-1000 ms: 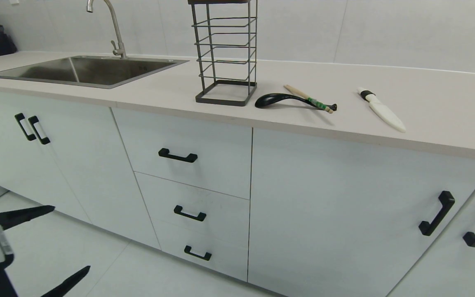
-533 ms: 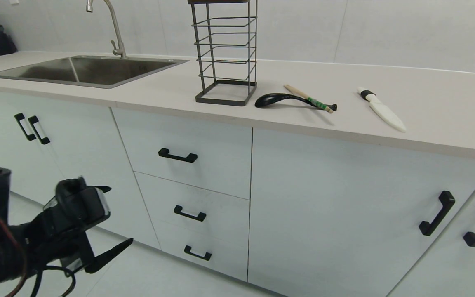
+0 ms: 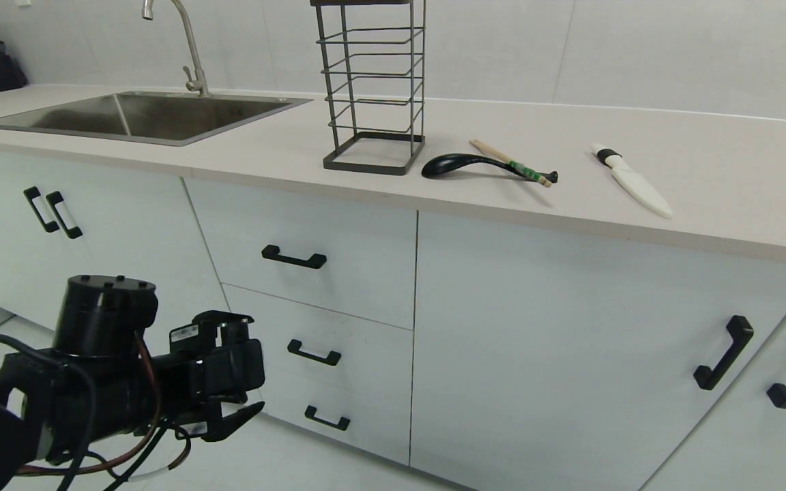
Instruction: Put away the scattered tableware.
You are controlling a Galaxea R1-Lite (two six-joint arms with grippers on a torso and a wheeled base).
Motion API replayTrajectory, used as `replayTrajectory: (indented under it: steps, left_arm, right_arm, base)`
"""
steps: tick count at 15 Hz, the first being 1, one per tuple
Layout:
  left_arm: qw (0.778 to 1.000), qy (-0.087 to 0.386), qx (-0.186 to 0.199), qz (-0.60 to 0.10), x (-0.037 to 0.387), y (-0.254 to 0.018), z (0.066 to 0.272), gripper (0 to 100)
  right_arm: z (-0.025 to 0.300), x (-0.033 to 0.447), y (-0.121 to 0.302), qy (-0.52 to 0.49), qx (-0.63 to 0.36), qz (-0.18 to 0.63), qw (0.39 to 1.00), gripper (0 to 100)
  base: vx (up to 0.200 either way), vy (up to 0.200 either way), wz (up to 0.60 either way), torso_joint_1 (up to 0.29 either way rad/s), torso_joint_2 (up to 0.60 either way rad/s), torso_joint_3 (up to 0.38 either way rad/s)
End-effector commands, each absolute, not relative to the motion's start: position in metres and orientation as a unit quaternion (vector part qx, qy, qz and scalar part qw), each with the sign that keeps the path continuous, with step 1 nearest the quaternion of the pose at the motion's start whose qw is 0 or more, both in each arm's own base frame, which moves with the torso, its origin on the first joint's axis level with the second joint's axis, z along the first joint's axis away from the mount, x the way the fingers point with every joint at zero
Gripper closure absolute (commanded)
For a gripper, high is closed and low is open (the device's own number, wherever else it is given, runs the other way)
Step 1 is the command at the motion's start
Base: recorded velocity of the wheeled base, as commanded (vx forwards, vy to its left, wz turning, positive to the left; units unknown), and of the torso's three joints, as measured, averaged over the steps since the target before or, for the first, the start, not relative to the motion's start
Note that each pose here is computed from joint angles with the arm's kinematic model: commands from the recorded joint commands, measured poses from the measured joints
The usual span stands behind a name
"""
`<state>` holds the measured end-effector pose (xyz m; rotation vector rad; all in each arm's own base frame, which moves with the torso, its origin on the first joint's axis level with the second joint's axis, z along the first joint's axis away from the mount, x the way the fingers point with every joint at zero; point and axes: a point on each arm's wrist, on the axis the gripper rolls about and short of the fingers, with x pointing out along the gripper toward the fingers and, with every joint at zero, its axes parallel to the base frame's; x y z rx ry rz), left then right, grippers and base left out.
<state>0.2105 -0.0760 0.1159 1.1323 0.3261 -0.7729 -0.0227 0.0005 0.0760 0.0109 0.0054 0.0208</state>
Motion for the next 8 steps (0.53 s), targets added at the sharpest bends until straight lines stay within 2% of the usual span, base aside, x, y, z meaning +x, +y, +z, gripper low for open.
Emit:
replayTrajectory:
  steps: [1,2,4,6,8]
  left_arm:
    - [0.713,0.175,0.565,-0.376,0.228,-0.071,0.088,0]
    - [0.703,0.178,0.575,-0.379,0.234,-0.07,0.081,0]
    - [0.699,0.177,0.581,-0.378,0.249,-0.072,0.069,0]
    - [0.695,0.178,0.58,-0.386,0.257,-0.077,0.059,0]
    - [0.684,0.176,0.568,-0.421,0.265,-0.087,0.039,0]
  right_arm:
    - [0.076,-0.023,0.0,0.003,0.005,0.011,1.0,100]
    - [0.076,-0.023,0.0,0.003,0.005,0.011,1.0,100]
    - [0.076,-0.023,0.0,0.003,0.005,0.011,1.0,100]
    - [0.076,-0.023,0.0,0.003,0.005,0.011,1.0,100]
    - [0.076,-0.023,0.0,0.003,0.005,0.011,1.0,100]
  base:
    - [0.0,0.0,0.0,0.0,0.0,0.0]
    - [0.0,0.0,0.0,0.0,0.0,0.0]
    - [0.0,0.0,0.0,0.0,0.0,0.0]
    - [0.0,0.0,0.0,0.0,0.0,0.0]
    - [0.0,0.0,0.0,0.0,0.0,0.0]
